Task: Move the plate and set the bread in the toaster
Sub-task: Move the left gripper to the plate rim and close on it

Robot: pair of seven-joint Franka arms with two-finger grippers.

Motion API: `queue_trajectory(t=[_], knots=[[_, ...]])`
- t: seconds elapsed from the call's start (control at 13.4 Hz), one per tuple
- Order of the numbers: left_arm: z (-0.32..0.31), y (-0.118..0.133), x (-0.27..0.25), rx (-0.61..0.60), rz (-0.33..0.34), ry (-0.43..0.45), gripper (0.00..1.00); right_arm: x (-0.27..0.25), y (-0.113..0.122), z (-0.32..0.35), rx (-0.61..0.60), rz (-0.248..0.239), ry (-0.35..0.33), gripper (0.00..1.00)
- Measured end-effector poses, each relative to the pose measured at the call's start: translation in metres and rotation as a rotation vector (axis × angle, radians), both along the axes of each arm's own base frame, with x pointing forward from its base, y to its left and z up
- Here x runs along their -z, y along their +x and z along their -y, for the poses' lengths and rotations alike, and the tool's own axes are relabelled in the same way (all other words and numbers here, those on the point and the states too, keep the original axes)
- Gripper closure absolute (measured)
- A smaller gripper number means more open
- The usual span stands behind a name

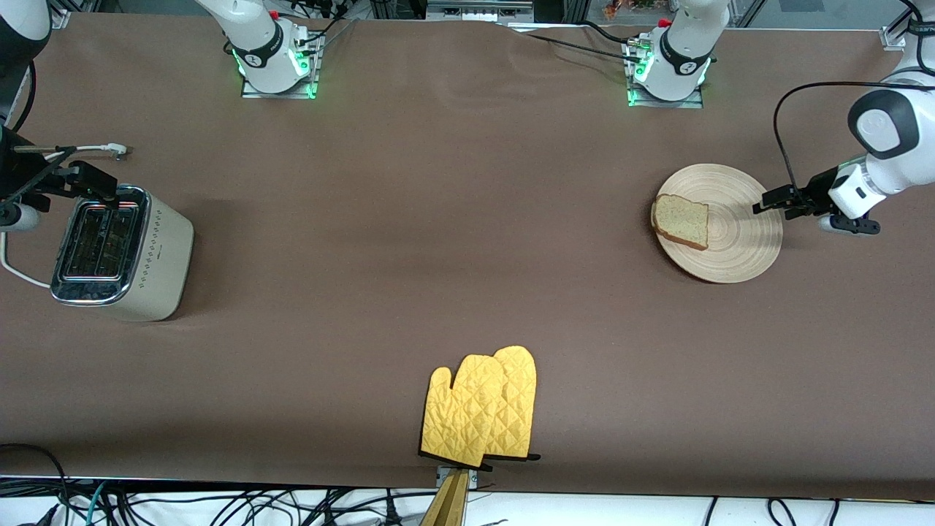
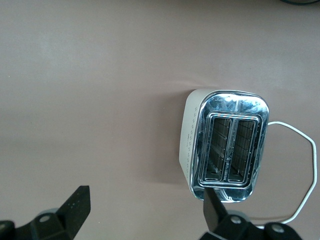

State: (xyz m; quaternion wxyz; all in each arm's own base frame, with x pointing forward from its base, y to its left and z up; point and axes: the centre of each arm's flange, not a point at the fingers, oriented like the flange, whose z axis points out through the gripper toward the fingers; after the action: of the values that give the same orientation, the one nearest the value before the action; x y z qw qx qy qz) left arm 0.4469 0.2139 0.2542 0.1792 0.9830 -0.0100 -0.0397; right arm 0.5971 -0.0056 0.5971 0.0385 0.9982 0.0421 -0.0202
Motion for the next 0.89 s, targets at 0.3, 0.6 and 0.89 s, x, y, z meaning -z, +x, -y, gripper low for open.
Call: queue_trajectory(t=[0.3,0.6,0.89], knots=[[-0.072,0.004,0.036,0.061,-0.025,-0.182,0.00,0.000,0.000,0.000,0.001,0.000,0.000,0.00],[-0.085,0.006,0.100,0.069,-0.023,-0.375,0.00,0.000,0.000,0.000,0.001,0.000,0.000,0.00],[-0.074,0.016,0.106,0.088,-0.045,-0.491,0.00,0.000,0.000,0.000,0.001,0.000,0.000,0.00]])
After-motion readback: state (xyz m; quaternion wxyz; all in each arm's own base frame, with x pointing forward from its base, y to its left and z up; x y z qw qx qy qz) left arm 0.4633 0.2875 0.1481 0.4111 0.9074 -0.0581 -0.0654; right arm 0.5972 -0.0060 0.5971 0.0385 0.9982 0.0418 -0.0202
